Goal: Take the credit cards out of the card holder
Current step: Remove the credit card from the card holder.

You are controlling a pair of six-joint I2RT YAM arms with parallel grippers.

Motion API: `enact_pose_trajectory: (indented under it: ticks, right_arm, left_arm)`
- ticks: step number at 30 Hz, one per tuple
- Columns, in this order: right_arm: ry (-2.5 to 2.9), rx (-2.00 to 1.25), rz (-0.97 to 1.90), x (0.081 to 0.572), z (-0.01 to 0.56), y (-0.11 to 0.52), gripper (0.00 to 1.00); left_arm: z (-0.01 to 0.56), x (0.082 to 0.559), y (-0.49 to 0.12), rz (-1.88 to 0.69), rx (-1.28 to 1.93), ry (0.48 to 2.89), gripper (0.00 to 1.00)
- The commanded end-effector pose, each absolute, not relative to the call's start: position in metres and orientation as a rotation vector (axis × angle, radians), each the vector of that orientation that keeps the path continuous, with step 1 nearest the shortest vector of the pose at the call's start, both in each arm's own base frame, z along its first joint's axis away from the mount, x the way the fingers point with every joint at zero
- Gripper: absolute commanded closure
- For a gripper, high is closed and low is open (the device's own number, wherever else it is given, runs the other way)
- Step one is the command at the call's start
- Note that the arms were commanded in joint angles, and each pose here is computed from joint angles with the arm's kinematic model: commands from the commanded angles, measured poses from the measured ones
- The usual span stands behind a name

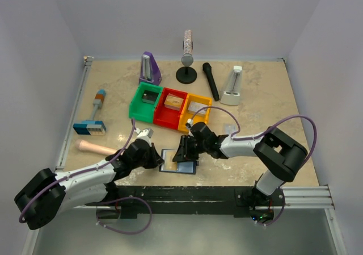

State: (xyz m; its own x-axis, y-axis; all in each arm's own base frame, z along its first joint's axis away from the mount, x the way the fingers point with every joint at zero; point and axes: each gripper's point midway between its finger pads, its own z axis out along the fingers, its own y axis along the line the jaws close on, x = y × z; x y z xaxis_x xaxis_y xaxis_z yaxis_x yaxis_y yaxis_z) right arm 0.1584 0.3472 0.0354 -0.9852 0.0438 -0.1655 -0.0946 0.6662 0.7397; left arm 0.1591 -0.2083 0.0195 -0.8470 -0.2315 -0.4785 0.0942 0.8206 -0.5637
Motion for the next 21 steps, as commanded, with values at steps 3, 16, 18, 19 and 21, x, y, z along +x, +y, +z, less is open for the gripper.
enact_pose_trajectory:
  ticks: [3, 16, 18, 19, 21]
  right_arm:
    - [2.667, -0.052, 1.313, 0.160, 0.042, 0.357, 0.65]
    - [2.561, -0.030, 1.436, 0.165, 0.050, 0.360, 0.65]
    - [2.552, -0.035, 1.445, 0.165, 0.050, 0.360, 0.65]
    - [2.543, -0.037, 1.454, 0.166, 0.052, 0.361, 0.64]
    - [2.527, -0.035, 1.469, 0.167, 0.053, 0.362, 0.64]
  left_arm:
    - [0.009, 0.156, -0.202, -0.774, -0.126, 2.482, 1.00]
    - [0.002, 0.152, -0.203, -0.783, -0.125, 2.498, 1.00]
    - [0.001, 0.152, -0.203, -0.780, -0.126, 2.502, 1.00]
    - [0.001, 0.152, -0.203, -0.782, -0.124, 2.501, 1.00]
    - [0.001, 0.152, -0.204, -0.786, -0.129, 2.503, 1.00]
